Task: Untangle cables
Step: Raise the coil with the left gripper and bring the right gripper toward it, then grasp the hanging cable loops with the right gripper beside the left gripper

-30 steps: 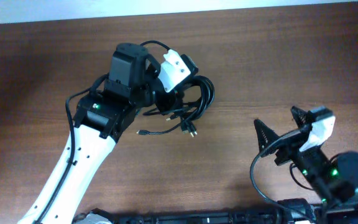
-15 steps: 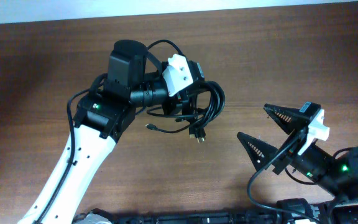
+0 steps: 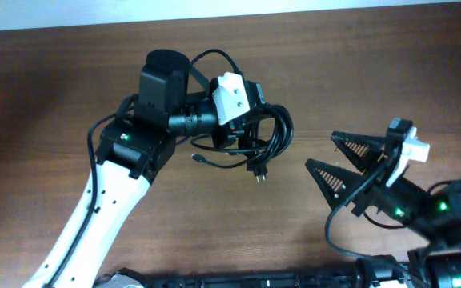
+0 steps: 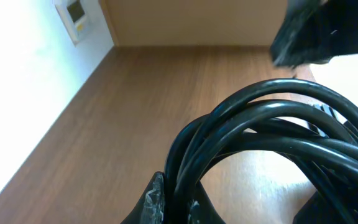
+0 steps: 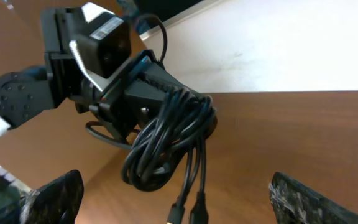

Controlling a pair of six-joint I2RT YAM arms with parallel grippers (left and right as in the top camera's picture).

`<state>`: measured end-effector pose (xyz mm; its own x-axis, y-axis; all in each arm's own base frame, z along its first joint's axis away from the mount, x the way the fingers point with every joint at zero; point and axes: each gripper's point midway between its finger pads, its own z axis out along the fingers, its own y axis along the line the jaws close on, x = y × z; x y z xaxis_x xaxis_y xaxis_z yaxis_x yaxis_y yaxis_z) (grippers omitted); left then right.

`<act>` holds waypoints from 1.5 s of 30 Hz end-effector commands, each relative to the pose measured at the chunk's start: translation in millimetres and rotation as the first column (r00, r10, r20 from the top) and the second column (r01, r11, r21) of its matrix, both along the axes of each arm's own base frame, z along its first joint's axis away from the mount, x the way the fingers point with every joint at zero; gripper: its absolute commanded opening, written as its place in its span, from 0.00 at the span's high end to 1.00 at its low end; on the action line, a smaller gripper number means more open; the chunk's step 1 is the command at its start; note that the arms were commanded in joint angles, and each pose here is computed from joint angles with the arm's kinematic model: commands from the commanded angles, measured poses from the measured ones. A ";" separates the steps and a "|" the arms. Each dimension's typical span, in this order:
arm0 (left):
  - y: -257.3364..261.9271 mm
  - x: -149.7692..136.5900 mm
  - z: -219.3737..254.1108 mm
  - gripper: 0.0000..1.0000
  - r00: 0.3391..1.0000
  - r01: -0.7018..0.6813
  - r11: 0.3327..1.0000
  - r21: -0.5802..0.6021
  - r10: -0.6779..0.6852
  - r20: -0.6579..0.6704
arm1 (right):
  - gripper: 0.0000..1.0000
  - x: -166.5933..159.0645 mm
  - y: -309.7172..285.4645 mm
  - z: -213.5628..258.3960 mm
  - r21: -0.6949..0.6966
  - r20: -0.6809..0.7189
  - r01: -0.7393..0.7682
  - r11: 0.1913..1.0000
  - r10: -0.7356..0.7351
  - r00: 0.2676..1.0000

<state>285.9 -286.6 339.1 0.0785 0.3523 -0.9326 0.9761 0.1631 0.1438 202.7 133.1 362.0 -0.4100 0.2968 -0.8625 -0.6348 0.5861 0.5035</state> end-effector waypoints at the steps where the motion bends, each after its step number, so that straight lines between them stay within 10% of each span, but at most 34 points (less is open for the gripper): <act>1: -10.8 -14.3 21.6 1.00 0.996 0.039 0.999 -0.029 -0.036 0.087 | 0.08 -2.4 9.4 5.4 0.019 -0.008 -0.089 0.996 0.089 0.996; 29: -24.1 -37.1 31.9 1.00 0.986 0.132 0.989 -0.062 -0.125 0.107 | 0.57 37.3 15.2 -37.7 0.016 -0.189 -0.134 0.991 0.134 0.973; 45: -10.9 -66.6 45.7 1.00 0.982 0.169 0.983 -0.073 -0.162 0.092 | 0.62 60.6 -17.6 -80.7 -0.110 -0.325 0.118 0.987 -0.147 0.934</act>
